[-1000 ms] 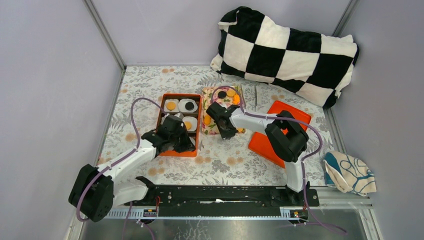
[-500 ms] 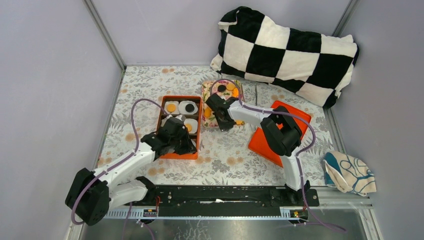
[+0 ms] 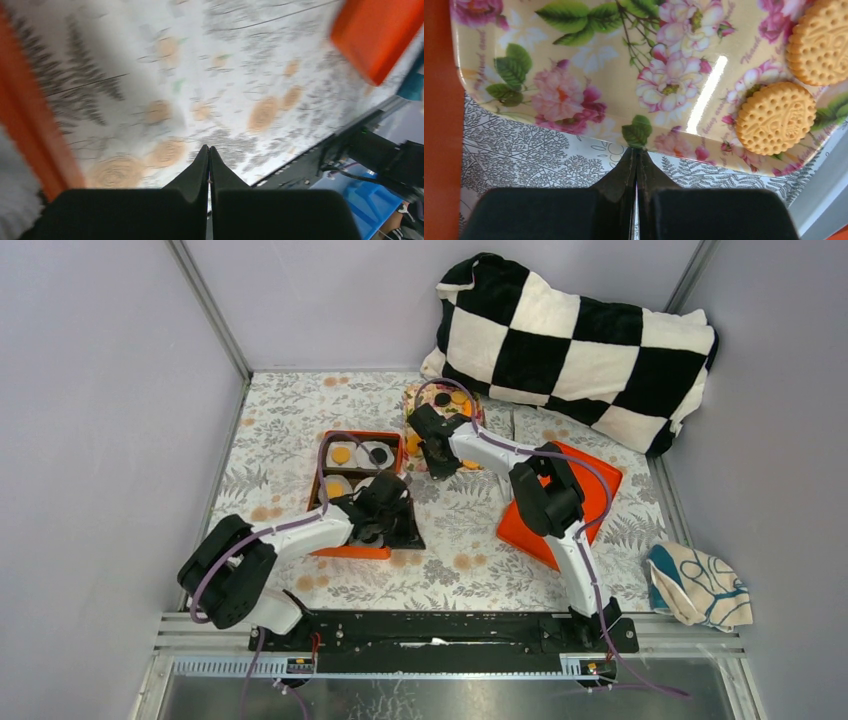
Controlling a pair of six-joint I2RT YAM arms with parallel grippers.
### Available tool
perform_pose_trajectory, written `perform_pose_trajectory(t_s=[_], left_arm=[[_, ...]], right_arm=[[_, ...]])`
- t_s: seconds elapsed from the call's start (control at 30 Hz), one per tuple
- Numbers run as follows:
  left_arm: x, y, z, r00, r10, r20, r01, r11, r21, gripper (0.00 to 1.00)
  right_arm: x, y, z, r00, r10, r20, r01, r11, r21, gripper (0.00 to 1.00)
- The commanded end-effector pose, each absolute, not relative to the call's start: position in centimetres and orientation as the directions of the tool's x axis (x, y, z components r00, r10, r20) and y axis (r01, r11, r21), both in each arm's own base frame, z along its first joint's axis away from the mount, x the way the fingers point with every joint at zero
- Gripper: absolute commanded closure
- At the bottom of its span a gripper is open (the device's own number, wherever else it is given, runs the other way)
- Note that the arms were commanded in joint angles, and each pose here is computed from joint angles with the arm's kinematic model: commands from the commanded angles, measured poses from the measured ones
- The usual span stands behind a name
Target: Pack the cookies
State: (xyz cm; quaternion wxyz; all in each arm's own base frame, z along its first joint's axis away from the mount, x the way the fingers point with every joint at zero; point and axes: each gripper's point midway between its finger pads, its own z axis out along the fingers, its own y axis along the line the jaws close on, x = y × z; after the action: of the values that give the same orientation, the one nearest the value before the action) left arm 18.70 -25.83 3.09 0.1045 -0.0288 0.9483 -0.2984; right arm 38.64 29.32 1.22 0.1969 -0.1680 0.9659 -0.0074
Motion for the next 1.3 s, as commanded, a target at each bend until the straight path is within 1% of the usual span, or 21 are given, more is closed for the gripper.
perform_pose_trajectory(t_s=[0.0, 0.1, 0.2, 0.3, 0.37, 0.43, 0.5, 0.6, 0.67, 0.83, 0.93, 1.03, 1.17, 1.27], left_arm=[[21.8, -29.6, 10.6, -0.926, -0.137, -0.351, 0.139, 0.742, -0.656, 1.0], [22.9, -28.0, 14.5, -0.882, -0.195, -0.43, 0.123, 0.784, -0.609, 1.0], [23.4, -24.4, 15.7, -0.846, -0.221, -0.486, 0.044, 0.878, -0.477, 1.0], [23.4, -20.2, 14.4, -0.824, -0.227, -0.519, -0.067, 0.949, -0.308, 1.0], [22.9, -17.9, 12.5, -0.827, -0.217, -0.519, -0.13, 0.971, -0.199, 1.0], [22.3, -16.0, 10.3, -0.841, -0.198, -0.503, -0.172, 0.98, -0.098, 1.0], [21.5, -15.2, 8.0, -0.861, -0.184, -0.475, -0.187, 0.981, -0.042, 1.0], [20.7, -15.2, 6.5, -0.869, -0.175, -0.463, -0.189, 0.982, -0.017, 1.0], [20.4, -15.2, 6.1, -0.869, -0.163, -0.468, -0.186, 0.983, 0.002, 1.0], [19.6, -14.8, 4.8, -0.876, -0.147, -0.46, -0.186, 0.982, 0.041, 1.0], [18.9, -15.3, 3.8, -0.894, -0.137, -0.427, -0.166, 0.986, 0.031, 1.0], [17.8, -17.8, 3.7, -0.912, -0.121, -0.392, -0.117, 0.993, -0.035, 1.0], [16.0, -22.7, 4.0, -0.941, -0.06, -0.332, -0.009, 0.988, -0.155, 1.0], [15.5, -27.5, 4.9, -0.947, 0.001, -0.32, 0.097, 0.954, -0.284, 1.0]], right_arm=[[39.8, 31.0, 2.6, -0.847, -0.318, -0.427, -0.342, 0.94, -0.023, 1.0], [39.6, 30.6, 4.2, -0.832, -0.299, -0.467, -0.333, 0.943, -0.011, 1.0], [38.7, 29.8, 6.0, -0.824, -0.293, -0.486, -0.332, 0.943, -0.007, 1.0], [37.0, 29.0, 7.7, -0.821, -0.277, -0.5, -0.333, 0.942, 0.025, 1.0], [35.9, 28.7, 9.8, -0.81, -0.248, -0.531, -0.329, 0.942, 0.063, 1.0], [34.9, 28.1, 11.3, -0.803, -0.222, -0.553, -0.322, 0.942, 0.09, 1.0], [33.9, 27.5, 12.6, -0.794, -0.199, -0.574, -0.318, 0.941, 0.114, 1.0], [32.8, 27.0, 14.0, -0.785, -0.183, -0.592, -0.327, 0.934, 0.146, 1.0], [31.9, 26.7, 14.2, -0.793, -0.184, -0.581, -0.332, 0.93, 0.158, 1.0], [29.7, 25.5, 13.0, -0.817, -0.182, -0.547, -0.322, 0.931, 0.172, 1.0], [28.9, 24.6, 12.6, -0.822, -0.181, -0.54, -0.312, 0.936, 0.161, 1.0], [28.9, 24.2, 12.6, -0.818, -0.182, -0.546, -0.306, 0.941, 0.146, 1.0], [29.3, 24.5, 13.0, -0.812, -0.181, -0.554, -0.31, 0.939, 0.148, 1.0], [29.6, 24.7, 12.9, -0.814, -0.182, -0.551, -0.31, 0.939, 0.147, 1.0]])
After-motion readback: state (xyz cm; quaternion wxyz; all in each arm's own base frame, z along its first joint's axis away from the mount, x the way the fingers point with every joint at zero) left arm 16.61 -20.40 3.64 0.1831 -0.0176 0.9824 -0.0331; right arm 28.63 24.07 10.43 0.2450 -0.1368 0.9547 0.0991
